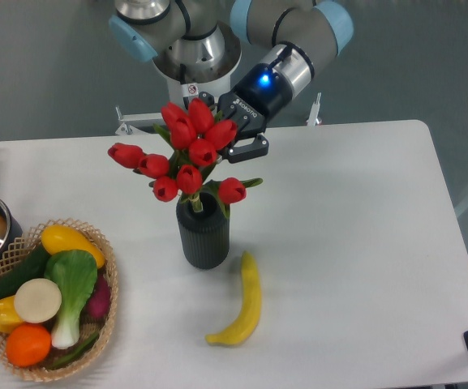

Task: Insert the flowers into the vase
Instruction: 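Open the gripper and release the tulips, pushing them down into the vase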

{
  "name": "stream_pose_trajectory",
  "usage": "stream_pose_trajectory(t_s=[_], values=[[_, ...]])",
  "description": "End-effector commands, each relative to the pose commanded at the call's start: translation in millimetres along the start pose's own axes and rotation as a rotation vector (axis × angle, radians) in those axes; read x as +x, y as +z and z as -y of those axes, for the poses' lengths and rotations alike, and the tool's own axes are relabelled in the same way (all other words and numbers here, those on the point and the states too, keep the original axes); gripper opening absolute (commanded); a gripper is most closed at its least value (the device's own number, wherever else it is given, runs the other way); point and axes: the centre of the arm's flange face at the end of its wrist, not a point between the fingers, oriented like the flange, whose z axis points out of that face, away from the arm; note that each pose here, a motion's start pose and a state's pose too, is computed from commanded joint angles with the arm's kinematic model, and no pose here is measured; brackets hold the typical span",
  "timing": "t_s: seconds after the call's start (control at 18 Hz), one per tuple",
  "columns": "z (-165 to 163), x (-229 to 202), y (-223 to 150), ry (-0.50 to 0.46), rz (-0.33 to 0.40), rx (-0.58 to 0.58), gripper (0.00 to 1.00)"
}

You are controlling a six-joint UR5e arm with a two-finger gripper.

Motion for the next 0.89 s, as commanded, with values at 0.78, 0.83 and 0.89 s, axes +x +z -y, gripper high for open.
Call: stream_pose_trajectory(t_s=[0.78, 0.83, 0.89], values=[[-17.9, -5.0, -0.2, -0.032, 0.021, -0.073, 1.00], [-18.0, -5.7, -1.5, -0.033, 0.024, -0.073, 1.00], [-18.0, -6.1, -2.2, -0.033, 0.026, -0.072, 1.00]])
